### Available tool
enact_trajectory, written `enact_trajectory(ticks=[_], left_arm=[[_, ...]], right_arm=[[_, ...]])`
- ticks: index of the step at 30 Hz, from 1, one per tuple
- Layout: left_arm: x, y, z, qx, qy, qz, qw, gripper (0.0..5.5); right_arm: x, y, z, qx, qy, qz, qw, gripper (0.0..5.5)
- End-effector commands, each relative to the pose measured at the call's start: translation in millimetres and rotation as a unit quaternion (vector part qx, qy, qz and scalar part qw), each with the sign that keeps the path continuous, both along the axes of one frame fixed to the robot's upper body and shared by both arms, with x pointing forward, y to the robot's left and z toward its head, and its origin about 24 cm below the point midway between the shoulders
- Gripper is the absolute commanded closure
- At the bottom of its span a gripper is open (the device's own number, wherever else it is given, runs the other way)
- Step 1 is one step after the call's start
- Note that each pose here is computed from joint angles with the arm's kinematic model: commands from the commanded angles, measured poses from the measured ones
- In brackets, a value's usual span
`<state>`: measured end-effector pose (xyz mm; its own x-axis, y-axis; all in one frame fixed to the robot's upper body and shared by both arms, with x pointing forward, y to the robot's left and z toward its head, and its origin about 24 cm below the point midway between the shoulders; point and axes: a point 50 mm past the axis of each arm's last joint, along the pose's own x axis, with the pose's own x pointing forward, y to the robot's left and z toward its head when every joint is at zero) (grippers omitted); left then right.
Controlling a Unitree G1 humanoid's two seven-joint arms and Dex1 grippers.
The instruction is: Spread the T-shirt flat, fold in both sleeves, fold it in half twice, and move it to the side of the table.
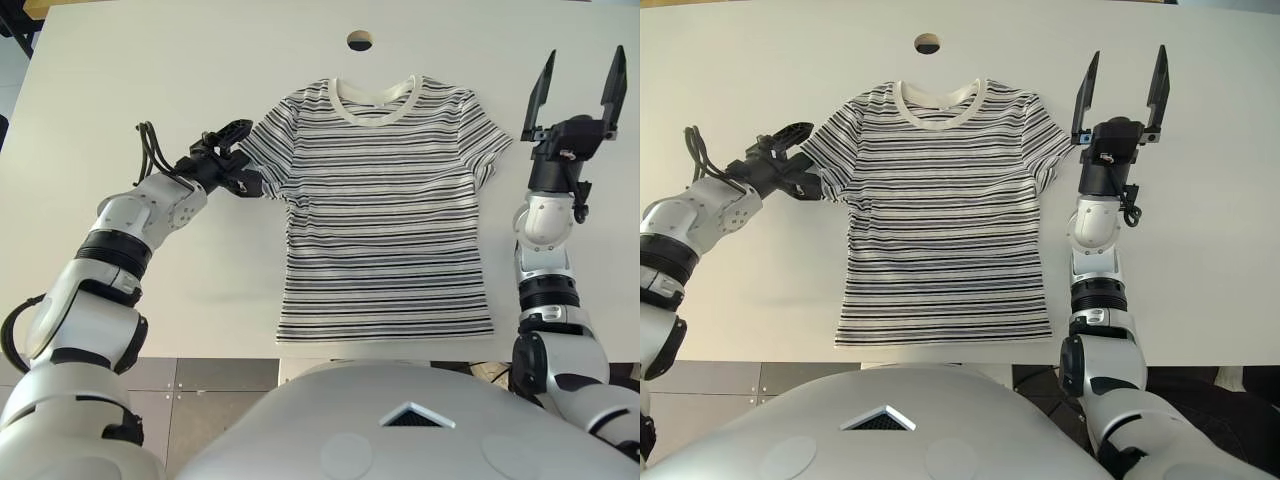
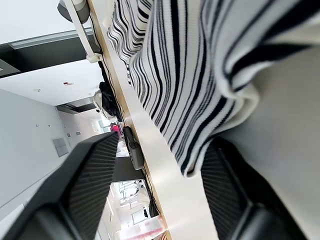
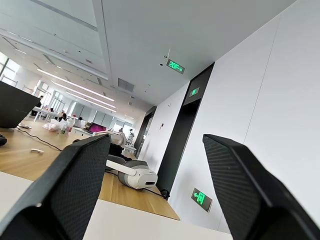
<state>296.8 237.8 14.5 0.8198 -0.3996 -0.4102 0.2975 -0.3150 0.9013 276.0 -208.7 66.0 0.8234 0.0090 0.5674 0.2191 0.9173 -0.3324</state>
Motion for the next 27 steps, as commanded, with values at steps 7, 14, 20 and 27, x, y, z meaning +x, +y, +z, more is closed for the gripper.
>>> enact_trajectory(ticks=[7, 14, 20, 27], left_arm=[[-17, 1, -22, 0.011, 0.057, 0.005, 0.998, 4.38], [-11, 0, -16, -0.017, 0.015, 0.034, 0.999, 5.32], [-14, -19, -10, -0.071, -0.014, 0.014, 0.997, 5.39], [-3, -36, 11, -0.123, -0.091, 0.019, 0.988, 5.39]], right_arm=[[-2, -2, 3, 0.0, -0.007, 0.0, 1.0, 2.1], [-5, -1, 2, -0.003, -0.007, 0.006, 1.0, 2.1], [-6, -3, 2, -0.011, -0.005, 0.007, 1.0, 2.1], [-6, -3, -1, -0.014, 0.003, 0.01, 1.0, 2.1]])
